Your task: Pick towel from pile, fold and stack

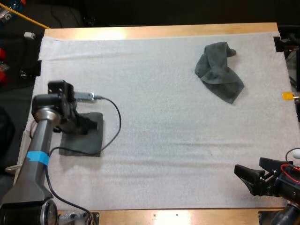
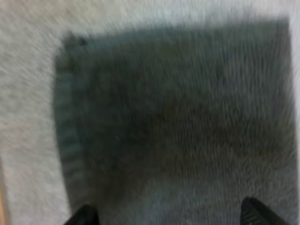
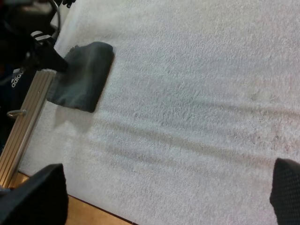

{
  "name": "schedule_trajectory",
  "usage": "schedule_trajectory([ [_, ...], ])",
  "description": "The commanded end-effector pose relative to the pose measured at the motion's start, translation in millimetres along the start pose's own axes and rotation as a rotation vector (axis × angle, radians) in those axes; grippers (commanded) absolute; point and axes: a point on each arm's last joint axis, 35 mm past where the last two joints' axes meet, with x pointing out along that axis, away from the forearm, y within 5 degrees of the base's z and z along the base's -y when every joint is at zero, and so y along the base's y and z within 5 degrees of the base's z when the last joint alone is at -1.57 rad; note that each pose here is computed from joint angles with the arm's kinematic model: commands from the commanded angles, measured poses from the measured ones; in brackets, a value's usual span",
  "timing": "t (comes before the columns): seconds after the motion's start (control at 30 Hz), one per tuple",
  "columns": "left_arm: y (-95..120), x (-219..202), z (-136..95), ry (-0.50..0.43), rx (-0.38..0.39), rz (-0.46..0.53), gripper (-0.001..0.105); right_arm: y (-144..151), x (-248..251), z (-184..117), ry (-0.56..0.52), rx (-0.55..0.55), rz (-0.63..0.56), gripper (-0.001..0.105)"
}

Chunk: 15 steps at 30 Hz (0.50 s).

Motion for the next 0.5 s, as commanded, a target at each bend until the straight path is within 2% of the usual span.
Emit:
schedule_trajectory([
  [0.0,0,2,-2,0.0,0.0,0.024,0.059,1,-2,1,-0.007,0.0,0.014,0.085],
  [0.1,2,19,-15,0.041,-0.005,0.023,0.059,1,-2,0,-0.002,0.0,0.012,0.085],
  [0.17,1,30,-24,0.064,-0.019,-0.026,0.059,1,-2,0,0.002,0.0,0.025,0.085],
  [0.27,0,43,-33,0.071,-0.019,-0.048,0.059,1,-2,0,0.003,0.0,0.027,0.085],
  [0.47,-1,45,-35,0.078,-0.019,-0.062,0.059,1,-2,0,0.003,0.0,0.027,0.085],
])
